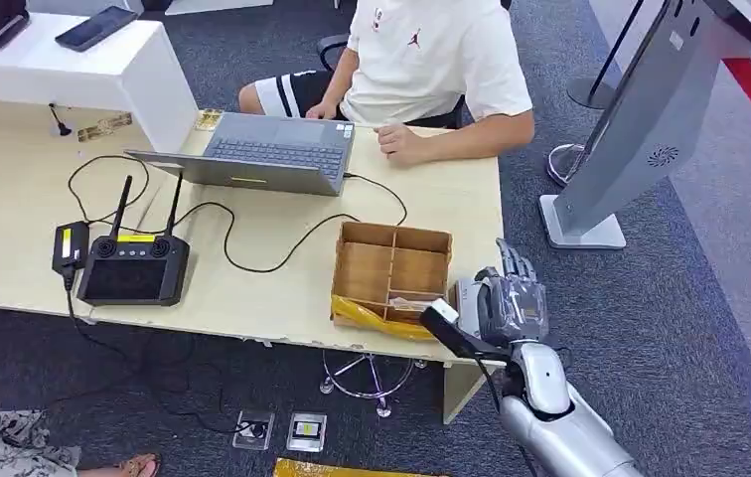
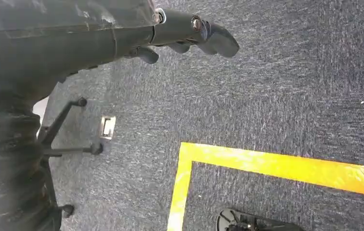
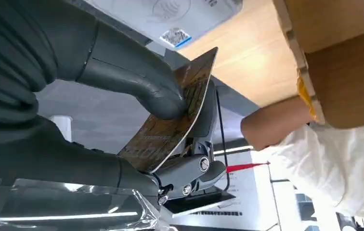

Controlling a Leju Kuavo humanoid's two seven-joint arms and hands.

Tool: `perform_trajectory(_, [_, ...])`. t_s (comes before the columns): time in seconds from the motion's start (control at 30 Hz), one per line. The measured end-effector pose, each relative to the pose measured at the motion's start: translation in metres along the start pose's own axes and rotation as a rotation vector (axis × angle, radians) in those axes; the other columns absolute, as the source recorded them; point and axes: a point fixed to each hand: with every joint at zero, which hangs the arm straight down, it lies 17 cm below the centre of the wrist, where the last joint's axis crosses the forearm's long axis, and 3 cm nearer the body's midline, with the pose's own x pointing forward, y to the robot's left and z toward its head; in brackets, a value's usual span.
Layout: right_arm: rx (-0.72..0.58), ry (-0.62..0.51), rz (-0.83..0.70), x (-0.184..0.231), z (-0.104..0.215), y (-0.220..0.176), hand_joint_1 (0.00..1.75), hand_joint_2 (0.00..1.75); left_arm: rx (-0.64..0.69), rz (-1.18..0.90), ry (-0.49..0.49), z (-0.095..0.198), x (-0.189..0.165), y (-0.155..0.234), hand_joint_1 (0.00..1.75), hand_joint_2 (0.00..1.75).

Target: Pass the card to the sensor for recognition and then transmit it.

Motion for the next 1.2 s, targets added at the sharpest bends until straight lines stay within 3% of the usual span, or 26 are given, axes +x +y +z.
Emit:
perform_trajectory(0.53, [0.103, 0.068, -0.009, -0.014, 0.016, 0.044, 1.75, 1.75, 0.003, -0.005, 0.011, -0.001, -0.005, 0.001, 0.0, 1.75])
perform_trajectory(1.03, [0.099, 0.091, -0.015, -0.024, 0.019, 0.047, 1.75, 1.75, 0.005, -0.008, 0.011, -0.001, -0.006, 0.003, 0.0, 1.75])
perform_trajectory(1.2, [0.033, 0.096, -0.077, -0.023, 0.015, 0.032, 1.75, 1.75, 0.006, 0.001, 0.019, -0.002, -0.008, 0.004, 0.0, 1.75])
